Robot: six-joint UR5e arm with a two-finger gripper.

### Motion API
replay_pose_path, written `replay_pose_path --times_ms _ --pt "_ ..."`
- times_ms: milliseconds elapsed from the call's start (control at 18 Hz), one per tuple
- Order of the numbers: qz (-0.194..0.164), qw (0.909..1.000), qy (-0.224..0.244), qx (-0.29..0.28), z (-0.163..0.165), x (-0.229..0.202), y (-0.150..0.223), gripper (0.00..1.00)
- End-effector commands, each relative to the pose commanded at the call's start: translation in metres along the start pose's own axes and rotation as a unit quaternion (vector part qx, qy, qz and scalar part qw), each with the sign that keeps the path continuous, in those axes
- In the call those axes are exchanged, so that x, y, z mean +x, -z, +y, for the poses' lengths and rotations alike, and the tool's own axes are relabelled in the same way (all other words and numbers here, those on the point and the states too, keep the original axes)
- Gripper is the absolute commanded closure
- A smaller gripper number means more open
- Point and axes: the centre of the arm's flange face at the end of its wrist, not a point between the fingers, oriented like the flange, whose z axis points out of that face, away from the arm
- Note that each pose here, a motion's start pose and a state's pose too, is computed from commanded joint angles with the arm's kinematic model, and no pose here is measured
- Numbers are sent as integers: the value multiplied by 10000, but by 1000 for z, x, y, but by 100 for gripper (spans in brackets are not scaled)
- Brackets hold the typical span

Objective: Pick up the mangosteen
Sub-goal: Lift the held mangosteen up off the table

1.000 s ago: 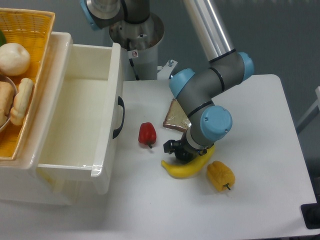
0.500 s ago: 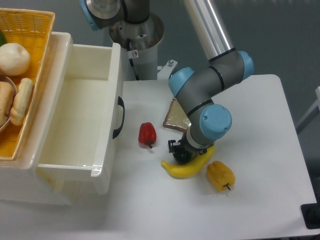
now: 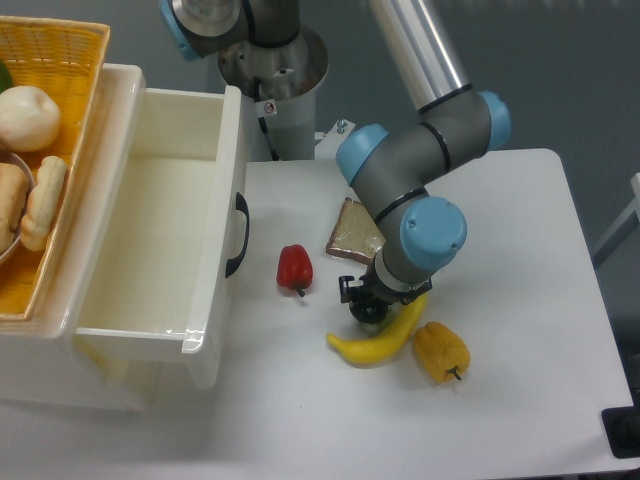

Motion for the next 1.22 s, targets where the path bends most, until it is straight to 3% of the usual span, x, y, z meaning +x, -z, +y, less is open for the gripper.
replay_pose_path --times_ms 278,556,1222 --pt "-219 9935 -1095 235 14 0 42 80" --pt "-88 9810 -1938 80 42 -17 62 82" --pt "-144 9765 -2147 127 72 -37 89 82"
